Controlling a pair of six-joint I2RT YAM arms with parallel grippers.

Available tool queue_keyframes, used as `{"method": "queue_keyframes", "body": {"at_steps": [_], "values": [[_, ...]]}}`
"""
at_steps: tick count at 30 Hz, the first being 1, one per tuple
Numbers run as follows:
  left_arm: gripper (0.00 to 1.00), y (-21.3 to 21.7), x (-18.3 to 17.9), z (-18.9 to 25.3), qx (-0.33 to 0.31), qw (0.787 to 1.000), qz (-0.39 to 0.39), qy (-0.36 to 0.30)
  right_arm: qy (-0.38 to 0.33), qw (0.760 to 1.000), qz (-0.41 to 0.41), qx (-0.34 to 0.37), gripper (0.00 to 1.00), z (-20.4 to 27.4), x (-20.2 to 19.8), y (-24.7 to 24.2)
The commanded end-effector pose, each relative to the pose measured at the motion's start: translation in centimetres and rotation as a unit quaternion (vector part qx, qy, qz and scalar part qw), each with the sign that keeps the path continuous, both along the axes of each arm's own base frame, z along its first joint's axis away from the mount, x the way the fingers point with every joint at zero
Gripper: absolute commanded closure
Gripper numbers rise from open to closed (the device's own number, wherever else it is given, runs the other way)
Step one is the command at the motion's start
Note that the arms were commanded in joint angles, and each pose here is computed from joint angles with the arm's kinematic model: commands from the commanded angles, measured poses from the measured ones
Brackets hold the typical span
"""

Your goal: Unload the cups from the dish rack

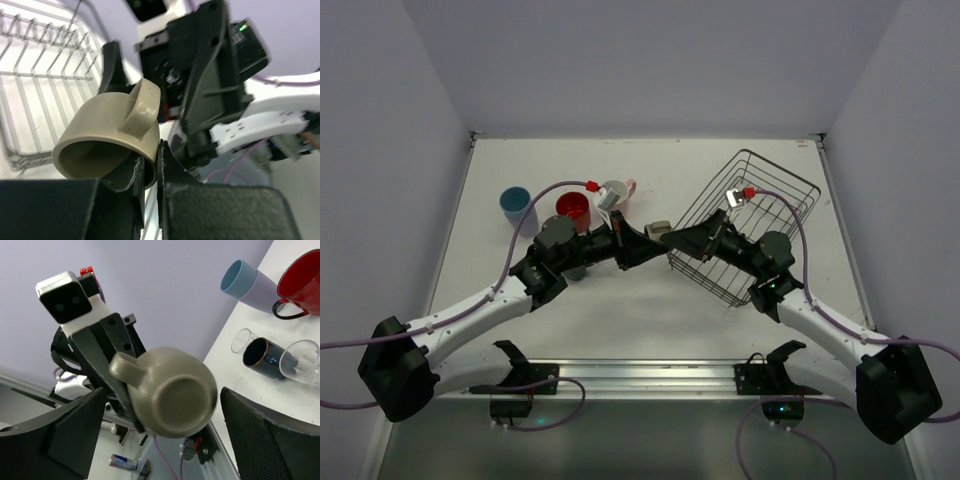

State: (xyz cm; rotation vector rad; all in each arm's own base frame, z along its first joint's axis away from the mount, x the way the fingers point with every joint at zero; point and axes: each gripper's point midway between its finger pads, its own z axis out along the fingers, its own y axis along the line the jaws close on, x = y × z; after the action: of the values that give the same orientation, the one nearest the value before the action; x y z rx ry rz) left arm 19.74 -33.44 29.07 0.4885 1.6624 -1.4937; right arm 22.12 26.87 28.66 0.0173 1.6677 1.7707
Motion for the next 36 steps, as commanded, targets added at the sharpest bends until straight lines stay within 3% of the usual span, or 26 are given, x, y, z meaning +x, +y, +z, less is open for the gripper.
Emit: {"method": "queue_keyframes", "body": {"at_steps": [1,6,13,21,27,36], "values": [[1.0,1.4,0.7,1.1,0.05,0.996,0.039,-0.058,-0.035,0.999,-0.009,0.002,0.01,1.7,0.1,-0.1],[1.0,4.7,1.3,-2.9,0.189,0.977,0.089,-0.037,-0.043,0.996,-0.066,-0.048,0.01,1.4,1.5,-1.4],[1.0,7.3,1.7,-5.5,0.313,0.944,0.103,-0.022,-0.056,0.974,-0.16,-0.15,0.01,0.4,3.0,-4.3],[1.0,8.2,0.7,-12.6,0.455,0.887,0.072,0.016,-0.101,0.903,-0.318,-0.269,0.01,2.0,2.4,-12.1],[1.0,6.9,-0.9,-16.4,0.512,0.857,0.048,0.024,-0.117,0.863,-0.395,-0.292,0.01,3.8,0.6,-16.7],[1.0,5.4,-3.0,-20.5,0.567,0.823,0.044,0.019,-0.104,0.855,-0.41,-0.301,0.01,2.5,-0.4,-18.1]]}}
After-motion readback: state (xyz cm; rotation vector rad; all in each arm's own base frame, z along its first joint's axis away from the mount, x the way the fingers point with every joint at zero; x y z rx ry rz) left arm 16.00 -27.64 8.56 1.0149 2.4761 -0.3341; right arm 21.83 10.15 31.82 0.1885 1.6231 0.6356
